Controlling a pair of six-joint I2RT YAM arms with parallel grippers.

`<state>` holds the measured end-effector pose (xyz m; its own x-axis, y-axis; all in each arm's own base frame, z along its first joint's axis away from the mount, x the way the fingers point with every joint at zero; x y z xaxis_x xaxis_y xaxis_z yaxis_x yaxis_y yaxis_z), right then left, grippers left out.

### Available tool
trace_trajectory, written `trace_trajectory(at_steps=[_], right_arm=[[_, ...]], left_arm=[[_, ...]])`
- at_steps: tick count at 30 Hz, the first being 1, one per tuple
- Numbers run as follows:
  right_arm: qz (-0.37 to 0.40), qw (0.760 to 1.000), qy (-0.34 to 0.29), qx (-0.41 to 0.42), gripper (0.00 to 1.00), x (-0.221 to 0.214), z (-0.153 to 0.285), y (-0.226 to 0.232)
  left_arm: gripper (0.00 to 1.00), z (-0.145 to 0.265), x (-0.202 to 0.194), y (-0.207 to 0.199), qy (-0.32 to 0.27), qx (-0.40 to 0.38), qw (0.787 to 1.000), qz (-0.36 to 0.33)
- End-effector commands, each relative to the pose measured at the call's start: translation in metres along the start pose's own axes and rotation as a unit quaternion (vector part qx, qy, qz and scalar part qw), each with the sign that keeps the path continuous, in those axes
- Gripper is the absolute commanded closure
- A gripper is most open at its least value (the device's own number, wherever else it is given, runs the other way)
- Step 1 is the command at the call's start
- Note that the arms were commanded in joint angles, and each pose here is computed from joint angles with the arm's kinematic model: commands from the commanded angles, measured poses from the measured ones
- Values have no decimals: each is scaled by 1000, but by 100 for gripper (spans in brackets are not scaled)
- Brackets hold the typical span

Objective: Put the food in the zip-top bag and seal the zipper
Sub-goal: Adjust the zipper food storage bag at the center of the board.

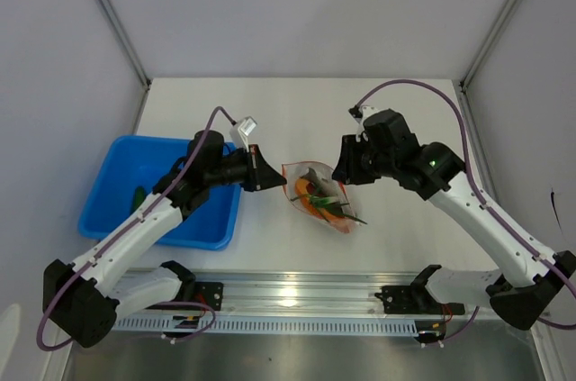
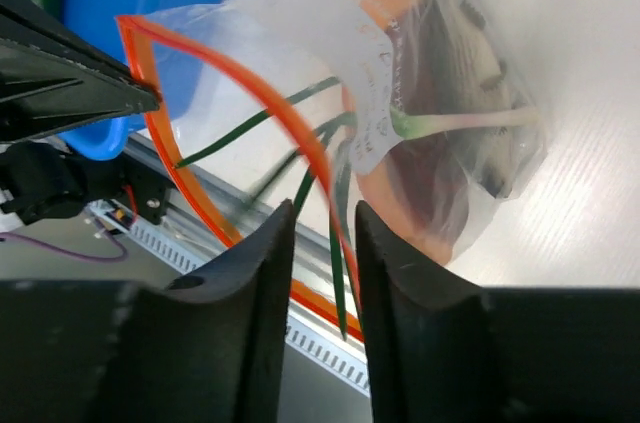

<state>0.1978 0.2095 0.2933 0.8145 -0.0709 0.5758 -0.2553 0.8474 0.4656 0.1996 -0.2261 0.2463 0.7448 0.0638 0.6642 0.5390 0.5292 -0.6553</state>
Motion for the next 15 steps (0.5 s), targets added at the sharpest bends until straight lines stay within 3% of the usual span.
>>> trace_trajectory(at_steps=[1,5,8,10,15], right_arm=[[26,998,-21,45,63,14,17,18],[65,992,-47,94,49,22,43,38],[101,982,-69,146,45,25,69,56],[117,974,-73,181,46,24,78,66],[119,965,2,233,58,4,65,80]], left_arm=[[99,11,26,-33,-45,-54,997,-28],[99,18,35,-44,-58,-67,995,-37],[99,19,37,-46,-61,-68,995,-39],[99,18,36,-46,-58,-68,995,-36],[99,16,37,-47,-58,-72,995,-35]])
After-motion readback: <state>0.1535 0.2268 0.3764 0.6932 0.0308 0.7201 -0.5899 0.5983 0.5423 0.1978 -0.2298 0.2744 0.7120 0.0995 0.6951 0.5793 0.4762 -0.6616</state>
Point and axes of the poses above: each gripper's point midway between its finger pads, its own z axis back along the fingers, its own y axis along the line the jaws close on, x = y × z, the point moved 4 cm from there along z, back along the fingers, and after that the axes turned 7 degrees about -z, right-handed, at the moved point
